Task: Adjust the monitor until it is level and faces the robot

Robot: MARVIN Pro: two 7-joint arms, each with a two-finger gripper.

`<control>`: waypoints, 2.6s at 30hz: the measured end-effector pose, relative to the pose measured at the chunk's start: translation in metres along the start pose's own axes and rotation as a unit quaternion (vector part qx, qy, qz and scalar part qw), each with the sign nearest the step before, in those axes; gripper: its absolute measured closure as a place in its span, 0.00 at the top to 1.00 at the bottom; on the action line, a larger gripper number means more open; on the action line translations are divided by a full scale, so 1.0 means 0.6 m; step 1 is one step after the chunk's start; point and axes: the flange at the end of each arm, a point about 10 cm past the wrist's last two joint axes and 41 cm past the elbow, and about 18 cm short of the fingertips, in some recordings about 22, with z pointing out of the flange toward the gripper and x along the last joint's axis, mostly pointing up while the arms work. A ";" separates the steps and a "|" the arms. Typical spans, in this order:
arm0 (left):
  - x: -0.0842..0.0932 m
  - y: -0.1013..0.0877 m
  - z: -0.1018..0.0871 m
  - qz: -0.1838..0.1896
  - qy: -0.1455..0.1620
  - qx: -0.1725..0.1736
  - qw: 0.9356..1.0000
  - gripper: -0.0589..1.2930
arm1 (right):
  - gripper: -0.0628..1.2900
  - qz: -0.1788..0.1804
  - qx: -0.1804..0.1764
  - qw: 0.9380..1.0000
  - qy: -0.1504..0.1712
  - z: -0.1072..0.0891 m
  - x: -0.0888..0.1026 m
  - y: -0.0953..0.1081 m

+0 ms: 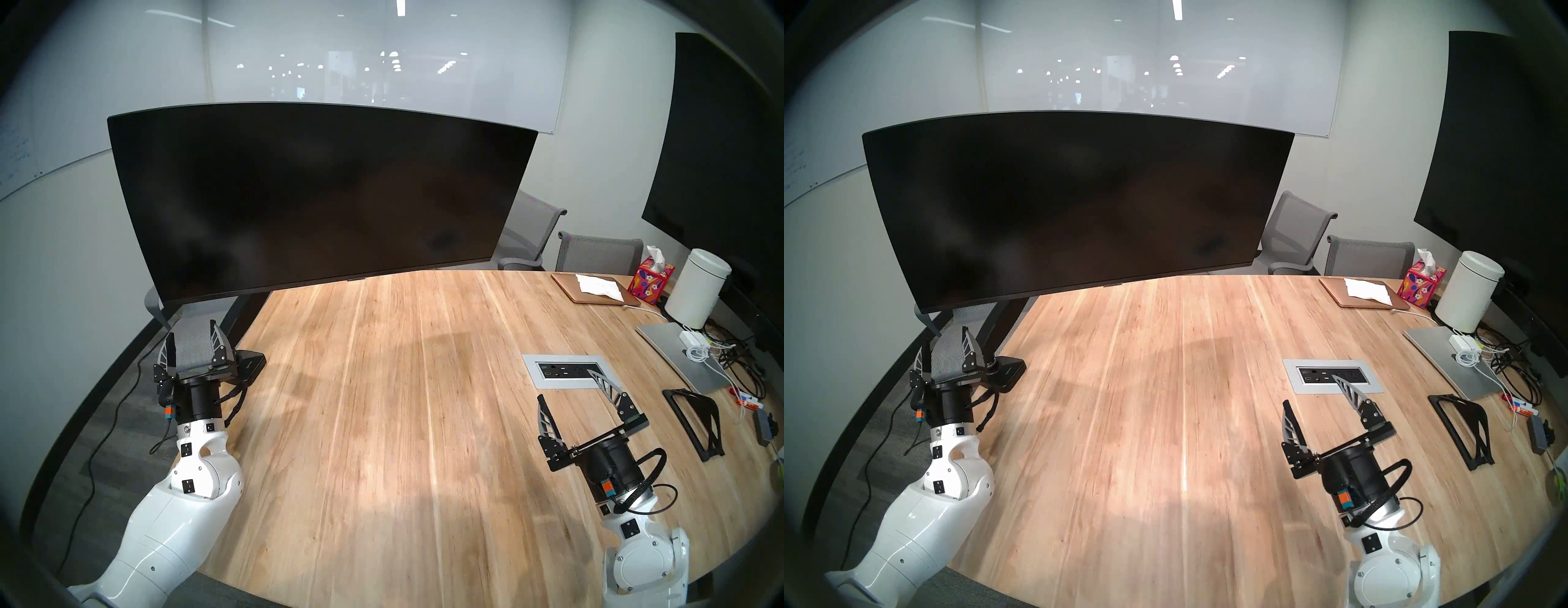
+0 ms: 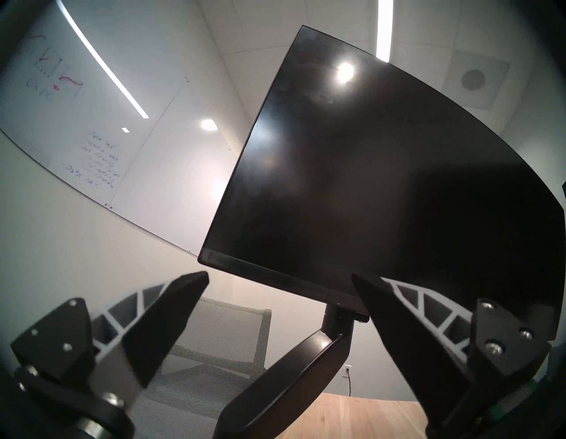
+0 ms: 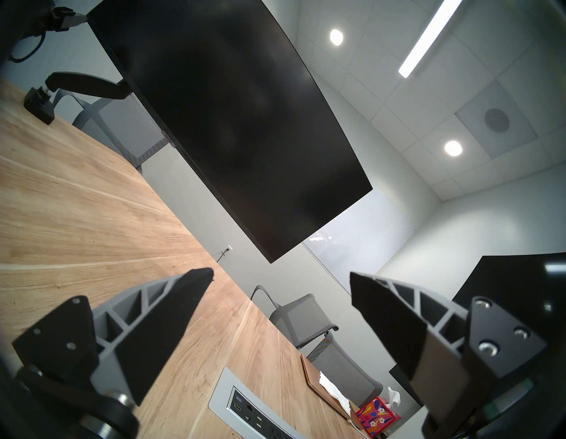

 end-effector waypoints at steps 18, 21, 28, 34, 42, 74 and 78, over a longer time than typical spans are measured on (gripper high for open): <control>0.009 0.029 0.011 -0.001 0.025 -0.008 1.000 0.98 | 0.95 0.000 0.000 1.000 0.000 0.000 0.000 0.000; 0.011 0.039 0.018 -0.006 0.032 -0.006 0.999 0.98 | 0.95 0.000 0.000 1.000 0.000 0.000 0.000 0.000; 0.013 0.062 0.044 -0.007 0.042 -0.002 0.999 0.98 | 0.95 0.000 0.000 1.000 0.000 0.000 0.000 0.000; 0.015 0.074 0.058 -0.004 0.050 -0.001 0.999 0.15 | 0.95 0.000 0.000 1.000 0.000 0.000 0.000 0.000; 0.023 0.071 0.065 0.003 0.070 0.005 0.998 0.03 | 0.95 0.000 0.000 1.000 0.000 0.000 0.000 0.000; 0.061 0.006 0.130 0.025 0.114 0.000 0.993 0.03 | 0.95 0.000 0.000 1.000 0.000 0.000 0.000 0.000; 0.060 -0.001 0.140 0.028 0.116 -0.002 0.993 0.03 | 0.95 0.000 0.000 1.000 0.000 0.000 0.000 0.000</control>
